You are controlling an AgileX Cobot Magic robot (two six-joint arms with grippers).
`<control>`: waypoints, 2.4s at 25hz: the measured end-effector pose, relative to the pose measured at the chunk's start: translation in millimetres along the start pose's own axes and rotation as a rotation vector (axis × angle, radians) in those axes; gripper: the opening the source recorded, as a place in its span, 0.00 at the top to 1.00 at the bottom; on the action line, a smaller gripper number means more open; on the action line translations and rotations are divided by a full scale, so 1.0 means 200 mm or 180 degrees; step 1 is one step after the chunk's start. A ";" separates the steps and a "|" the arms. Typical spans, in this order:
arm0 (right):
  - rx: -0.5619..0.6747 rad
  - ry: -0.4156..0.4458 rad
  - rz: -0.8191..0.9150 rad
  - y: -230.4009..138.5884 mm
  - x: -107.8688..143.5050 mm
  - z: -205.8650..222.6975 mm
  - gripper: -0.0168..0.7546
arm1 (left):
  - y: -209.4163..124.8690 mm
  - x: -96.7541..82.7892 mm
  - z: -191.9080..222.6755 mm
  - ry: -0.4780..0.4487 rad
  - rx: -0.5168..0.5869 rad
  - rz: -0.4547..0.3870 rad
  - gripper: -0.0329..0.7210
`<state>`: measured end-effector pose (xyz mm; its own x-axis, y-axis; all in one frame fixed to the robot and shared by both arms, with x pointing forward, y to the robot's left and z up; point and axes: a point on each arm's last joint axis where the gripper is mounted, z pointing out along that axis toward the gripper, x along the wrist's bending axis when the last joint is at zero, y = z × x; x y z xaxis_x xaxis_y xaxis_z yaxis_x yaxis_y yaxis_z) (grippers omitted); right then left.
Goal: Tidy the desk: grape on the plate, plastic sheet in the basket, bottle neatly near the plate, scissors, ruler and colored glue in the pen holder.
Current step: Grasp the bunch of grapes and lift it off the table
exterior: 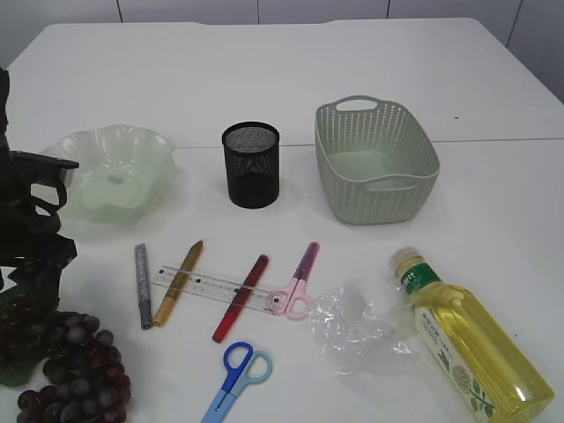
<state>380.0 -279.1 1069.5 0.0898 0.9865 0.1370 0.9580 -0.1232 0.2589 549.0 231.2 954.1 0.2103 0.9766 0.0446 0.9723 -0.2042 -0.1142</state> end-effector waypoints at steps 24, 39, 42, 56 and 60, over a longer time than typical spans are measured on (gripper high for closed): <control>-0.0055 -0.0065 -0.0033 0.01 -0.01 0.00 0.41 | 0.07 -0.02 0.17 -0.0128 0.0239 -0.0012 0.78; -0.0061 -0.0069 -0.0035 0.01 -0.01 0.00 0.41 | -0.03 -0.03 -0.02 -0.0278 0.0204 -0.0126 0.81; -0.0061 -0.0069 -0.0035 0.01 -0.01 0.00 0.41 | -0.05 -0.03 -0.08 -0.0310 0.0080 -0.0136 0.81; -0.0061 -0.0069 -0.0035 0.01 -0.01 0.00 0.41 | -0.23 -0.05 -0.42 -0.0622 -0.0595 -0.0203 0.81; -0.0061 -0.0069 -0.0035 0.01 -0.01 0.00 0.41 | -0.28 -0.06 -0.49 -0.0690 -0.0751 -0.0207 0.81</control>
<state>381.7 -281.4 1069.6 0.0855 0.9899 0.1133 0.9536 -0.1143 0.2784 502.5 224.6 1058.0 0.1449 0.9746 -0.1709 0.9852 -0.1261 0.1162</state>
